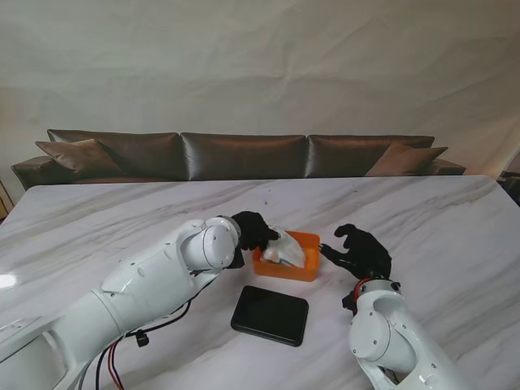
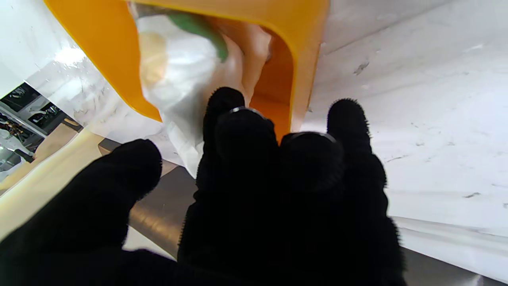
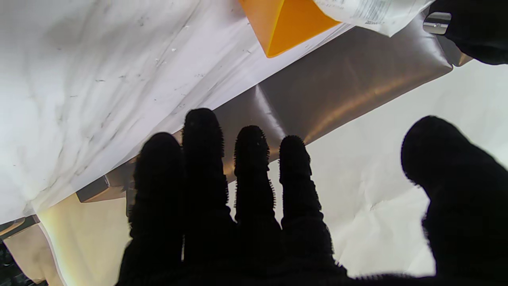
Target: Refill a tissue box and feed the first sheet
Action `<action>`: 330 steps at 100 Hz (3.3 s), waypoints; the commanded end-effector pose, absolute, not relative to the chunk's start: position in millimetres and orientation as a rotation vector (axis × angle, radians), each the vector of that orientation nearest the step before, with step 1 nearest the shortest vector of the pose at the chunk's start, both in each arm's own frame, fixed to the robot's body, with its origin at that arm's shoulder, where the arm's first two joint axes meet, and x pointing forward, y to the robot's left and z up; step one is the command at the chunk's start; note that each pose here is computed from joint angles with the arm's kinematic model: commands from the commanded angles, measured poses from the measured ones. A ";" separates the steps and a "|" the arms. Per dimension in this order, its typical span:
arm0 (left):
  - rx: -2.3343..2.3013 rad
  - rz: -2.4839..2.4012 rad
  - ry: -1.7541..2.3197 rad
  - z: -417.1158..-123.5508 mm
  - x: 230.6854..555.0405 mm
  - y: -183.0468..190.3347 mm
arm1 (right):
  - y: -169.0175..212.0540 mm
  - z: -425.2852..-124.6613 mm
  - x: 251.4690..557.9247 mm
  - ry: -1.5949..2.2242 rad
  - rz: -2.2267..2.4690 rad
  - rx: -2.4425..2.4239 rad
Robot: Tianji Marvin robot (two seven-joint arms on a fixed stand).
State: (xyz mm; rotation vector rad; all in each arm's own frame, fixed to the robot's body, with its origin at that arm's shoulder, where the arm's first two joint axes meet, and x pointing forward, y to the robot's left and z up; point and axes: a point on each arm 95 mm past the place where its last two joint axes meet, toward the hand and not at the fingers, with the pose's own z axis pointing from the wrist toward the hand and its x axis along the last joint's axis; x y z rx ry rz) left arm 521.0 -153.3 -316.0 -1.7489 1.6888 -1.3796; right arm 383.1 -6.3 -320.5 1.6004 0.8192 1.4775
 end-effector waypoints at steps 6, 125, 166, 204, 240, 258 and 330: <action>-1.771 -1.362 1.739 -317.1 521.2 -154.2 | -4.5 -322.6 381.5 0.835 1.476 1.612; -1.515 -1.642 1.231 -342.8 429.3 -78.2 | 1.7 -327.7 424.1 1.435 1.570 1.364; -1.509 -1.695 1.092 -369.6 410.6 -64.4 | 10.7 -346.1 435.3 1.551 1.541 1.255; -1.540 -1.703 1.103 -374.5 404.6 -72.9 | 10.2 -358.6 450.5 1.586 1.520 1.205; -1.561 -1.696 1.109 -375.3 407.2 -72.3 | 8.4 -362.9 452.7 1.627 1.485 1.174; -1.574 -1.702 1.106 -372.6 405.2 -72.6 | 10.6 -371.5 458.6 1.600 1.507 1.179; -1.600 -1.692 1.080 -374.5 397.5 -65.5 | 25.3 -383.9 465.1 1.586 1.534 1.180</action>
